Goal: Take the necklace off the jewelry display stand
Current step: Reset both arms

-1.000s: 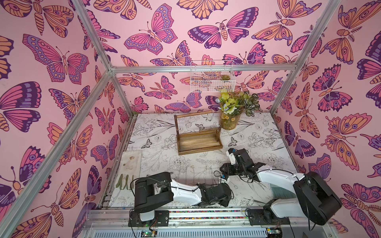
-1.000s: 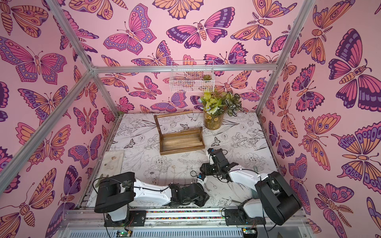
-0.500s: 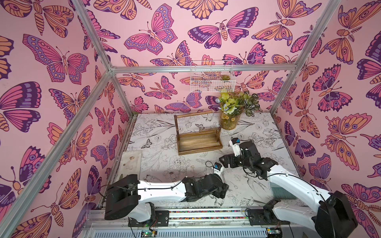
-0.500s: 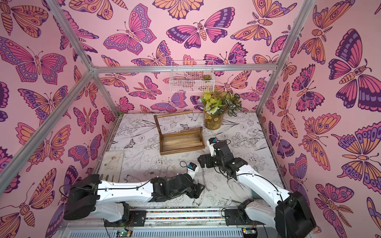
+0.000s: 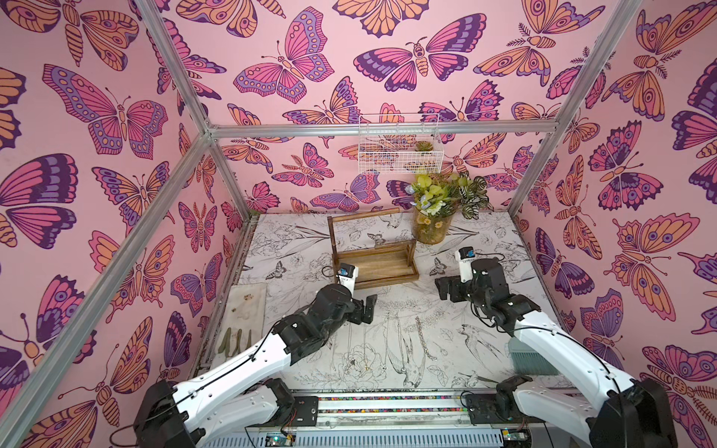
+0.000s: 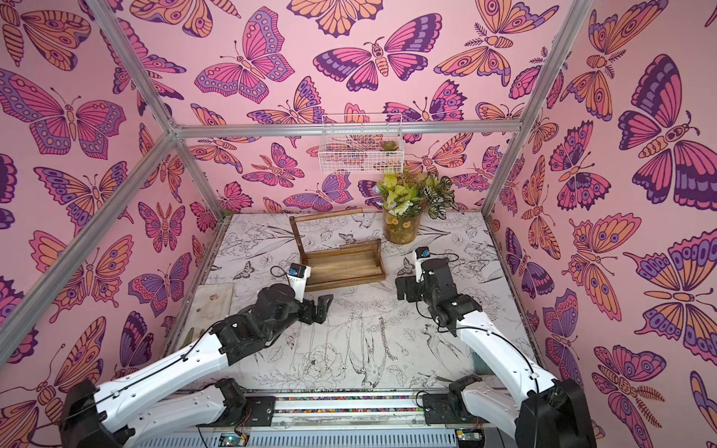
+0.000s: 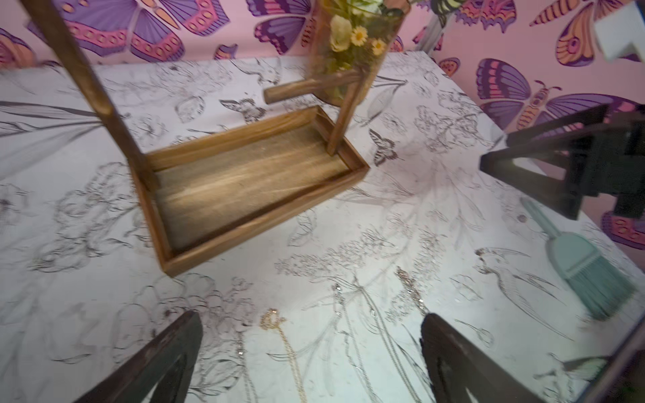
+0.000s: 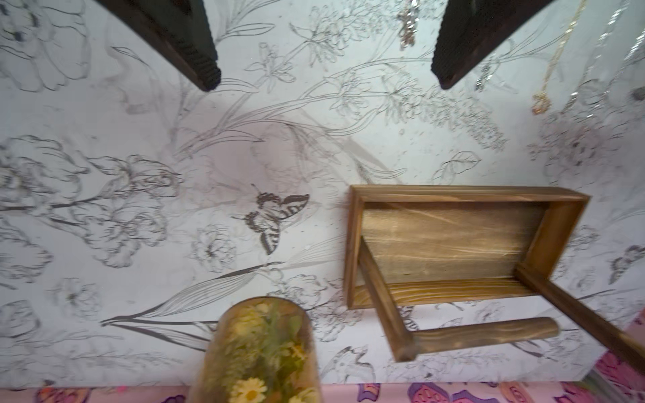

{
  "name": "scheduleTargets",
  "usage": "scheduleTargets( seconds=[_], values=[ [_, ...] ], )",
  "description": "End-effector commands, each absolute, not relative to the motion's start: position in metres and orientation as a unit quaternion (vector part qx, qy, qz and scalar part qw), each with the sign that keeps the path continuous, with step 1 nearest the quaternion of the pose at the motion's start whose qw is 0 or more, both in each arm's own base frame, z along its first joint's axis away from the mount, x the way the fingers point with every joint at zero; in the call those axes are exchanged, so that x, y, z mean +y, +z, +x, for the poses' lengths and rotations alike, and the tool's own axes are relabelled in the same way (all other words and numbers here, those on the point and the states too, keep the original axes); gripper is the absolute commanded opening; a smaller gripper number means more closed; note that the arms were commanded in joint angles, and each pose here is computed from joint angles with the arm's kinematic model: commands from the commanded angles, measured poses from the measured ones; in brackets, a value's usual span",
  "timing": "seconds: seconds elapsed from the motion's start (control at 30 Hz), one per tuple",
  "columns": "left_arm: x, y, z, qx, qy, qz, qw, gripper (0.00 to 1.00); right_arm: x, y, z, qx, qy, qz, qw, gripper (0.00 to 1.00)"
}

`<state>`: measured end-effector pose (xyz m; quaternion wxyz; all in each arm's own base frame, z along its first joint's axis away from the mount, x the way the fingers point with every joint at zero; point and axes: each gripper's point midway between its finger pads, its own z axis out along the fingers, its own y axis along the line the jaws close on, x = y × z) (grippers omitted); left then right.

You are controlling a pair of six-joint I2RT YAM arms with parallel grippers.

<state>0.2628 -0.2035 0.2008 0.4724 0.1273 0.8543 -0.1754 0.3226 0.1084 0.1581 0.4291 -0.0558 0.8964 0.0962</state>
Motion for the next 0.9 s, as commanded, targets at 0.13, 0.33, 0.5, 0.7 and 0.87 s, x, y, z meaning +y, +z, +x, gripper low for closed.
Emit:
scheduleTargets(
  seconds=[0.13,0.33,0.5,0.7,0.87],
  values=[
    [-0.141,0.188,0.287,0.847,-0.088,0.126,0.509,1.00,0.060,0.155,0.348,0.873,-0.003,-0.024,0.487,0.99],
    [-0.093,0.179,0.313,0.828,-0.045,0.087,0.552,1.00,0.039,0.149,0.362,0.855,-0.037,-0.010,0.517,0.99],
    [-0.056,0.176,0.334,0.811,-0.003,0.054,0.583,1.00,0.024,0.136,0.367,0.851,-0.067,-0.005,0.521,0.99],
    [-0.016,0.159,0.353,0.801,0.015,0.015,0.598,1.00,0.011,0.120,0.370,0.839,-0.076,0.008,0.539,0.99],
    [-0.005,0.149,0.365,0.798,0.016,0.007,0.603,1.00,0.007,0.120,0.370,0.827,-0.082,0.012,0.557,0.99]
  ],
)
